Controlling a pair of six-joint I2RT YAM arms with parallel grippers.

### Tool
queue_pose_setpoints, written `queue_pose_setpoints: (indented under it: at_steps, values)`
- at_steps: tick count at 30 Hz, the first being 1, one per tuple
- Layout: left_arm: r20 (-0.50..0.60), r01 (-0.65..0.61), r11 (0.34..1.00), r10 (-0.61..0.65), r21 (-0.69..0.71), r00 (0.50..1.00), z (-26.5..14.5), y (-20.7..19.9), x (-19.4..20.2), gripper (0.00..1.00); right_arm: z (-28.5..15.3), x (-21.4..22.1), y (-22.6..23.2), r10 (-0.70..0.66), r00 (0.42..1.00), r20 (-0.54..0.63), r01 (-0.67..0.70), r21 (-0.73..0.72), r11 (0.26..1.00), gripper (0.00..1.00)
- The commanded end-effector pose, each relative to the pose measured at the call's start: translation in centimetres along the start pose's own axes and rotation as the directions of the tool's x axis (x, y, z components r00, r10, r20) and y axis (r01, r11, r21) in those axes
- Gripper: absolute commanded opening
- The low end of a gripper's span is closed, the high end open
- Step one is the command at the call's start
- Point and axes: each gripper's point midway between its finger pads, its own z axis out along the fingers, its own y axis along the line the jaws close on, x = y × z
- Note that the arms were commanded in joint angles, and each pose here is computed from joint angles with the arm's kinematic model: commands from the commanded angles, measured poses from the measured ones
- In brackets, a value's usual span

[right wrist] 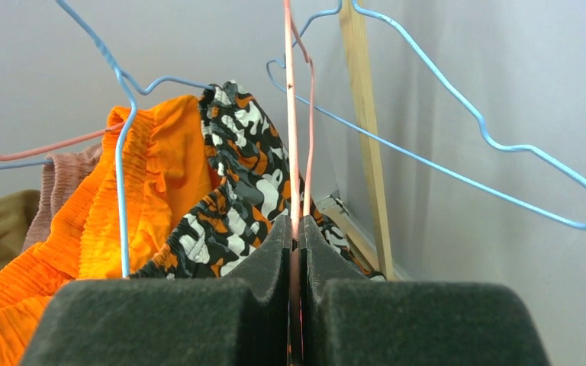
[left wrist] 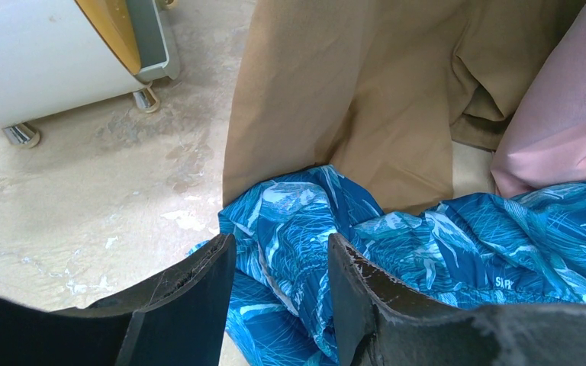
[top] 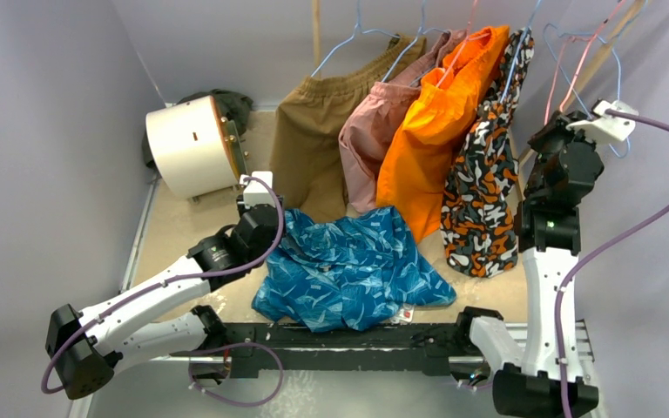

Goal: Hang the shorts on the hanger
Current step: Pick up the hanger from the clothesline.

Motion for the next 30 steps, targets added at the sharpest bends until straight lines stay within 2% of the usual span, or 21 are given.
queue_pose_setpoints:
  at_steps: [1, 11, 18, 26, 30]
  values:
    - [0.064, 0.051, 0.999, -0.052, 0.018, 0.997, -0.5, -0.5, -2.4, 0.47, -0.9, -2.3, 0.4, 0.029, 0.996, 0.089, -0.027, -0.03, 0.999, 0.0]
    - [0.065, 0.054, 0.998, -0.055, 0.021, 0.996, -0.6, -0.5, -2.5, 0.47, -1.6, 0.5, 0.3, -0.023, 1.0, 0.005, 0.024, -0.056, 0.998, 0.0]
    - [0.063, 0.054, 0.998, -0.055, 0.023, 0.996, -0.6, -0.6, -2.5, 0.47, -1.1, 0.1, 0.8, -0.072, 0.997, 0.015, 0.072, -0.069, 0.995, 0.0]
    - [0.067, 0.056, 0.998, -0.058, 0.021, 0.996, -0.6, -0.4, -2.5, 0.47, -1.2, -2.2, 3.7, -0.047, 0.997, 0.06, 0.059, -0.199, 0.978, 0.0]
    - [0.069, 0.057, 0.998, -0.058, 0.019, 0.996, -0.7, -0.4, -2.6, 0.47, -1.6, -1.9, 4.4, -0.037, 0.998, 0.049, 0.048, -0.244, 0.968, 0.0]
